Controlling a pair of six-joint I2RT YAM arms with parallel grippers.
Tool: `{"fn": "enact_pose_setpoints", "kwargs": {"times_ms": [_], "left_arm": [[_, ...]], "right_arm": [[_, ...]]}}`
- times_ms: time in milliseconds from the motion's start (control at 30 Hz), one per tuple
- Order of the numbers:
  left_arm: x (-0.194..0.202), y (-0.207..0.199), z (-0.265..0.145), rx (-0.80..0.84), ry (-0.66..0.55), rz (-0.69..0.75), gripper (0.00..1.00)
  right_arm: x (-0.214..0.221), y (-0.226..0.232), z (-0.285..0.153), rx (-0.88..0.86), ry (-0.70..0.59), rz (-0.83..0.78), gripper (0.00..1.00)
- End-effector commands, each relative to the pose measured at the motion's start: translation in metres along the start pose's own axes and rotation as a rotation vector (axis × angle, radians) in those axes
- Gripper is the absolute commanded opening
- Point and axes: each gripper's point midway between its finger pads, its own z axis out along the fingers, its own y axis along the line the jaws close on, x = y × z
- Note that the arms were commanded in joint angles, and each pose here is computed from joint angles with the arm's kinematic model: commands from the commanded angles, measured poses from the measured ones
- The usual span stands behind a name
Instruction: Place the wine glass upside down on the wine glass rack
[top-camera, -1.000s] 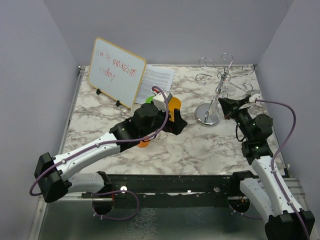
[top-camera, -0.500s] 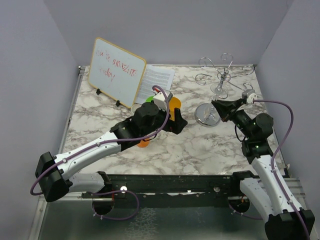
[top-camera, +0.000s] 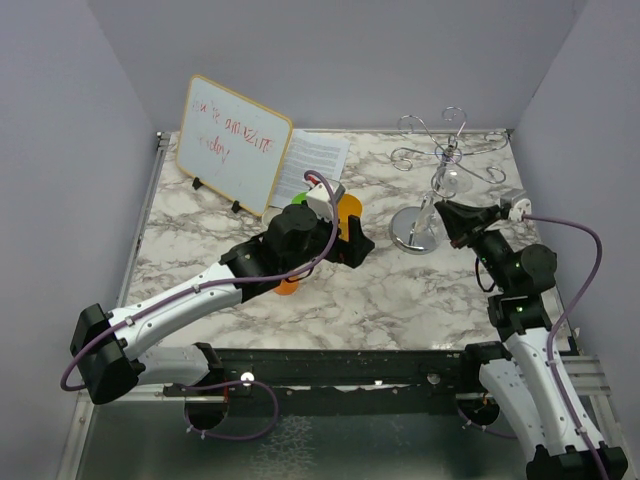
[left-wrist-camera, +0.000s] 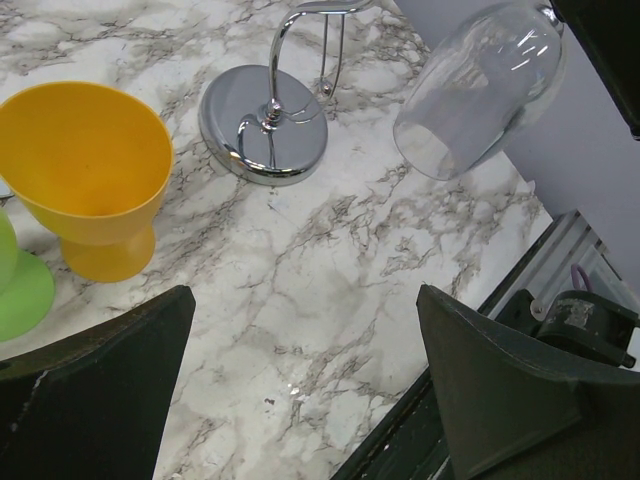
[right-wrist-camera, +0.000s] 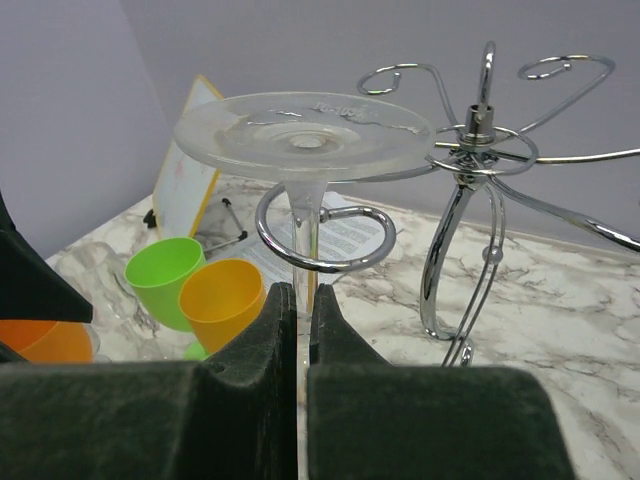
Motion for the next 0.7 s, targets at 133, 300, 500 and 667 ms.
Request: {"fn": "enact_pose_setpoints", "kwargs": {"times_ms": [133, 300, 500, 667], "left_arm": [[-0.01, 0.0, -0.001, -0.008, -0.017, -0.009, 0.93], [-0.012, 0.001, 0.0, -0.013, -0.018, -0.004, 0.93], [-0.015, 0.003, 0.001, -0.025, -0.019, 0.005, 0.93], [-0.024, 0.004, 0.003, -0.041, -0.033, 0.009, 0.94]], "right_arm": [[0.007, -0.028, 0.002, 0.159, 0.036, 0.039, 0.02], [0.017, -0.031, 0.007, 0.169, 0.079, 0.08, 0.14], [0.027, -0.031, 0.004, 0.19, 0.14, 0.129, 0.52], [0.027, -0.024, -0.007, 0.19, 0.168, 0.163, 0.71]]}}
